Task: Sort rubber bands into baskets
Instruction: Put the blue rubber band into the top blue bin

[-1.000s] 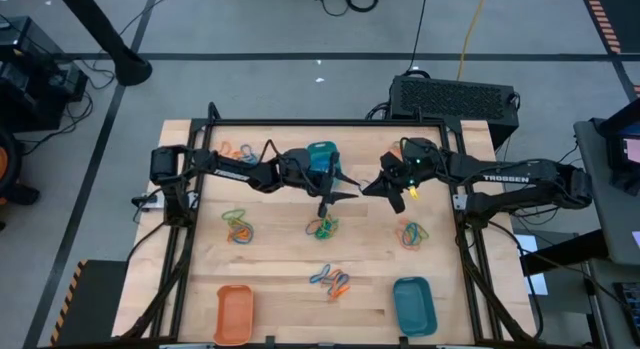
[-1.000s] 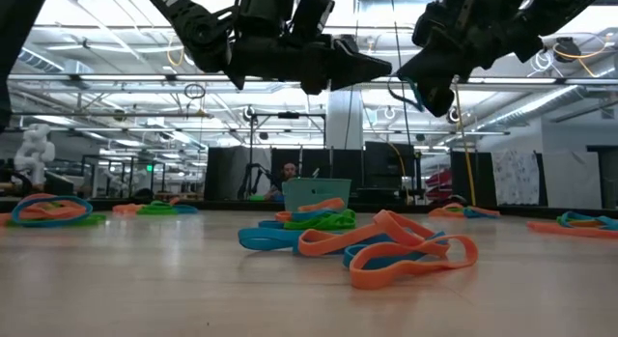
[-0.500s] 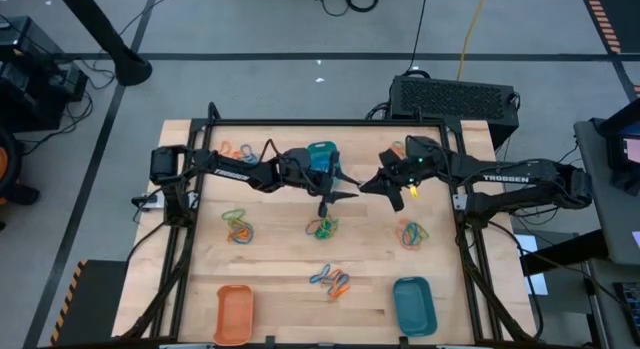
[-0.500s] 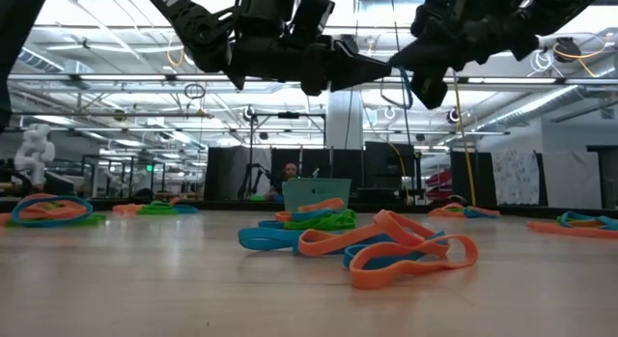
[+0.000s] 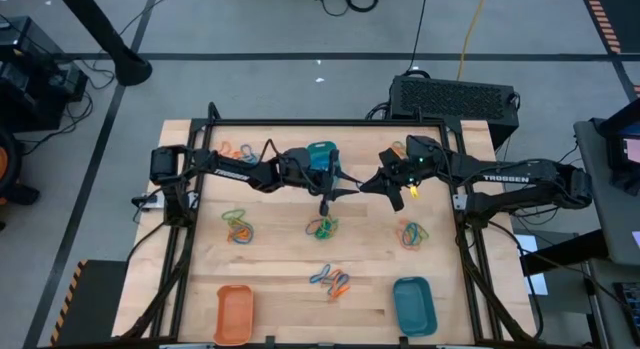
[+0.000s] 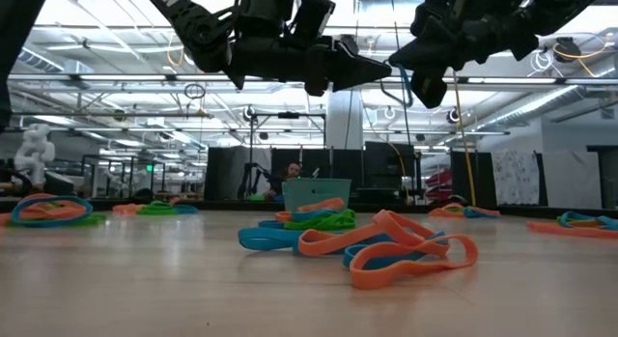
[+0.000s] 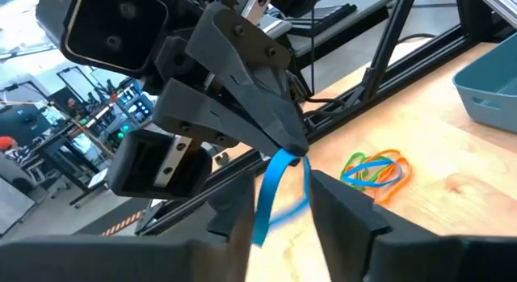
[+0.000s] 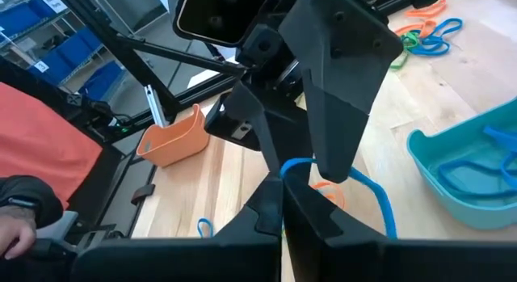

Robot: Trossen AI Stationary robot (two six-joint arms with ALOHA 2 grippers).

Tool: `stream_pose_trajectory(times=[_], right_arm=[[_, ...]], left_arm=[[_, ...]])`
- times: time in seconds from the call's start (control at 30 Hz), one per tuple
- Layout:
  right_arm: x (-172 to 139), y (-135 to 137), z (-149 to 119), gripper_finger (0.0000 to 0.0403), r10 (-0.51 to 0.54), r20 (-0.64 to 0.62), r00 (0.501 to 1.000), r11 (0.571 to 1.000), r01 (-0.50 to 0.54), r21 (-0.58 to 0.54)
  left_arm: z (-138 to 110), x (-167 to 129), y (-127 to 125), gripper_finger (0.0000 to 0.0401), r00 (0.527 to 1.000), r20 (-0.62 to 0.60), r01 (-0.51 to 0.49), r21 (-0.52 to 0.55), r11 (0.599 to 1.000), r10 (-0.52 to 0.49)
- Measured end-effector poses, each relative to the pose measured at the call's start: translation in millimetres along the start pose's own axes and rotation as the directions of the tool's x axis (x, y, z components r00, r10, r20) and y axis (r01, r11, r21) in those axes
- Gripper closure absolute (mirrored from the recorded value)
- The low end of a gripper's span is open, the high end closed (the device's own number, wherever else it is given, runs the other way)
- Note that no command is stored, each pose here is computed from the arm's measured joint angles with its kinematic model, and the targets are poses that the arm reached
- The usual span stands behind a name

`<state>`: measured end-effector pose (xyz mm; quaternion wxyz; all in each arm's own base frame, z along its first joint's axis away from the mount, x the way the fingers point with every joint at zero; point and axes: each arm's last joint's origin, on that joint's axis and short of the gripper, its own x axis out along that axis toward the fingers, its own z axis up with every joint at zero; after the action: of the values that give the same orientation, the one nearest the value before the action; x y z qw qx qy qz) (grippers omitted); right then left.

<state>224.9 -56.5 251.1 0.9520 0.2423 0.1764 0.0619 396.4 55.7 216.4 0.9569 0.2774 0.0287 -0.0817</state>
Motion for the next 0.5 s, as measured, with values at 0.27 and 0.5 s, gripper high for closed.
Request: stream_pose_trajectory(times=[0.27,0.5], right_arm=[[0.0,0.0,-0.1,0.0403,0.0,-0.001,1.0,1.0,0.0,-0.004],[0.0,0.0,-0.1,0.0398,-0.001,-0.001,1.0,1.0,0.001,-0.028]], left_arm=[[-0.9,0.0,-0.6,0.0391,1.0,-0.009,0.005,-0.006,1.0,-0.005],[-1.0,0.0,-0.6,0.0397,1.0,-0.01,0.006,-0.008,1.0,-0.006]])
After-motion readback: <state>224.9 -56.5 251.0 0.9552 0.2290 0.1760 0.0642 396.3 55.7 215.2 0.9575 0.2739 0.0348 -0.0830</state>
